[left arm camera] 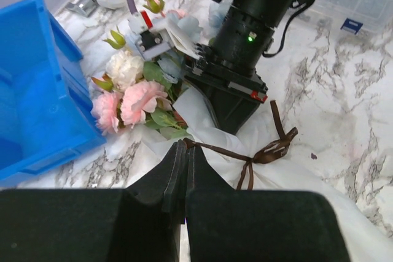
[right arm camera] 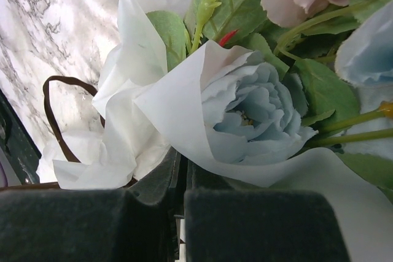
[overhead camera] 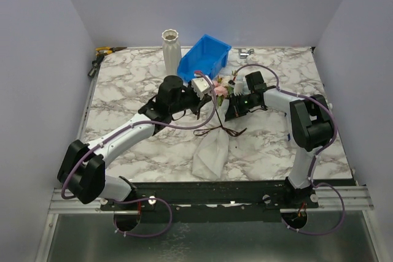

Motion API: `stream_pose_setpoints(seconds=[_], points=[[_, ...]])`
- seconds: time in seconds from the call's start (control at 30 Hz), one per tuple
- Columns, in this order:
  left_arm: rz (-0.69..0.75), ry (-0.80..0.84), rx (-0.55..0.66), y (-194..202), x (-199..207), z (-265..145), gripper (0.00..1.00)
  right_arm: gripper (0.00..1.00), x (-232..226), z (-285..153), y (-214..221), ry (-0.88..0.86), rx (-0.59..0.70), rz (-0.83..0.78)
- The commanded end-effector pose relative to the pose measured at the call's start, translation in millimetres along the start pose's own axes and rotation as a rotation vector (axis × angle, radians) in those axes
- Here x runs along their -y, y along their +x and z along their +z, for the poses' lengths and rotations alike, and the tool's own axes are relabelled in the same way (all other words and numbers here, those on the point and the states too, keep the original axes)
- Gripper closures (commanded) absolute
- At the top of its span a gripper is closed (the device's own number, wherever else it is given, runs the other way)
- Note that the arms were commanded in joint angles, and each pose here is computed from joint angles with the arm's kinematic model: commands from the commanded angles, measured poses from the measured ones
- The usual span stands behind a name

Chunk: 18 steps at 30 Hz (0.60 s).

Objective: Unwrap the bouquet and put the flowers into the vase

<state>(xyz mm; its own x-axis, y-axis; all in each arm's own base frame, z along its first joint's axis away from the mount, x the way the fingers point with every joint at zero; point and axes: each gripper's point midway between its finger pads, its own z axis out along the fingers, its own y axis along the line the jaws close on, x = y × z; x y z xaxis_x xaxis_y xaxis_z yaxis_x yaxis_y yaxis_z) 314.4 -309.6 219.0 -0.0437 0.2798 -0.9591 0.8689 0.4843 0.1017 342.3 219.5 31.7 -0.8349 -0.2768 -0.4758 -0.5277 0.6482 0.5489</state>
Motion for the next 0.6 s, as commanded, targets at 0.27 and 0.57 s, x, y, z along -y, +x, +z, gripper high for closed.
stream_pose_setpoints(seconds=[0.27, 0.57], points=[[-0.131, -0.127, 0.180, -96.1, -52.1, -34.8, 1.00, 0.99, 52.4, 10.3, 43.5, 0.194, -0.120, -0.026], [-0.151, -0.181, 0.278, -143.7, -93.7, -65.1, 1.00, 0.99, 57.2, 9.8, 49.6, 0.212, -0.131, -0.046]])
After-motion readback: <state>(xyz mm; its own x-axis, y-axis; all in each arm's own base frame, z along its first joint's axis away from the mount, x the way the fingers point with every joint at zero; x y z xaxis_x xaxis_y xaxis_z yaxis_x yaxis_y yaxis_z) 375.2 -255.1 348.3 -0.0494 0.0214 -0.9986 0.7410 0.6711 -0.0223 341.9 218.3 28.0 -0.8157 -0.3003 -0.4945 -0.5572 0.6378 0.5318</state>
